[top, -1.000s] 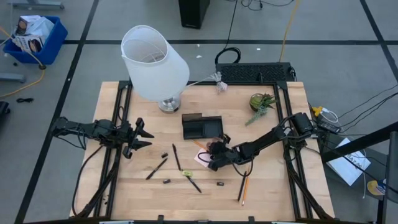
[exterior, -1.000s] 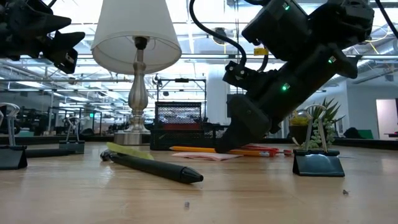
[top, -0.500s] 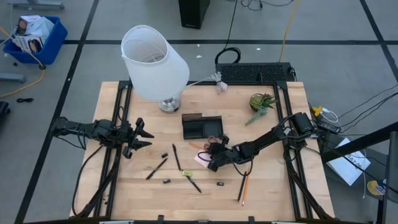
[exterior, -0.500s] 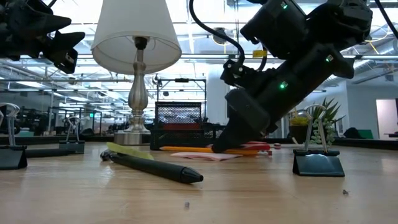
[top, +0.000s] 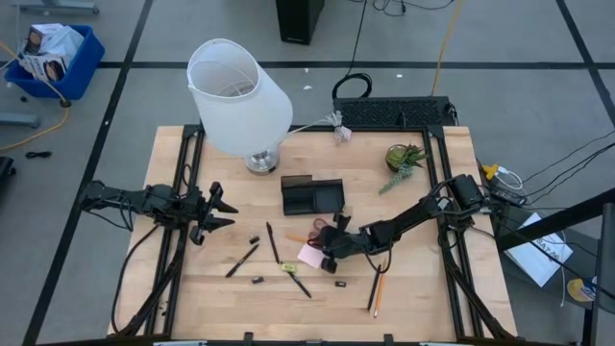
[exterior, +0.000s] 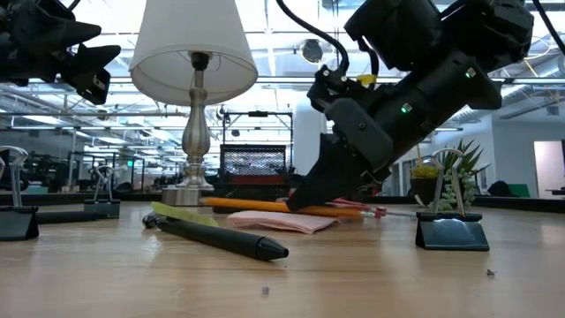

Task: Pick and place office supplies into organizer
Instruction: Put the red scissors into the top left compartment of the desk organizer

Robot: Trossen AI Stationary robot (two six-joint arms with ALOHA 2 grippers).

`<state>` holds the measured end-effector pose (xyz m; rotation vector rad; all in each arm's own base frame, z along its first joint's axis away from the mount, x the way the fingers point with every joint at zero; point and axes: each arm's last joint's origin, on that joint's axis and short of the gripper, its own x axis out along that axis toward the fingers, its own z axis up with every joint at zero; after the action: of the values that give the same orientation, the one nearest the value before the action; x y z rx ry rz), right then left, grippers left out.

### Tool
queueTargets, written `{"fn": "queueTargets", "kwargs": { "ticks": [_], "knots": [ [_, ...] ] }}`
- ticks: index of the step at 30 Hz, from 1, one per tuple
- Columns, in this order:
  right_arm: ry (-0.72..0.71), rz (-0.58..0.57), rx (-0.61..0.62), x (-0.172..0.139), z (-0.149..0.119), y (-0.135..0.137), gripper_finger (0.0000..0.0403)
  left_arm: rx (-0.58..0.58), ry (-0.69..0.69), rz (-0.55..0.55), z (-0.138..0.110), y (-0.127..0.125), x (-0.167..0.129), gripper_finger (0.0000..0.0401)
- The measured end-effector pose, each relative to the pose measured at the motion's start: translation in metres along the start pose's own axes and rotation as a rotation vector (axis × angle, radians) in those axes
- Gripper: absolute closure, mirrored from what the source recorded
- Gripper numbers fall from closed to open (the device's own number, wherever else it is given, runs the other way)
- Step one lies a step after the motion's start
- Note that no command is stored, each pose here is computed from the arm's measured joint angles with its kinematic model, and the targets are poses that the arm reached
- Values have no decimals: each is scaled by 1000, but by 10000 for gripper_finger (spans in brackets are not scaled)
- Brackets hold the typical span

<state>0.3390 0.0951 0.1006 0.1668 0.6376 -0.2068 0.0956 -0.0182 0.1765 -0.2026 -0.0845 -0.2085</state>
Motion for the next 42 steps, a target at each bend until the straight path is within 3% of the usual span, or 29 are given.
{"fn": "queueTargets", "kwargs": {
  "ticks": [13, 17, 35, 42],
  "knots": [
    [-17, 4, 4, -1, 1, 2, 338, 0, 0, 0, 0, 0, 0, 249],
    [3, 51, 14, -1, 1, 3, 338, 0, 0, 0, 0, 0, 0, 249],
    [44, 30, -21, -1, -3, 1, 333, 0, 0, 0, 0, 0, 0, 249],
    [44, 30, -25, -1, -5, 0, 314, 0, 0, 0, 0, 0, 0, 249]
  ]
}}
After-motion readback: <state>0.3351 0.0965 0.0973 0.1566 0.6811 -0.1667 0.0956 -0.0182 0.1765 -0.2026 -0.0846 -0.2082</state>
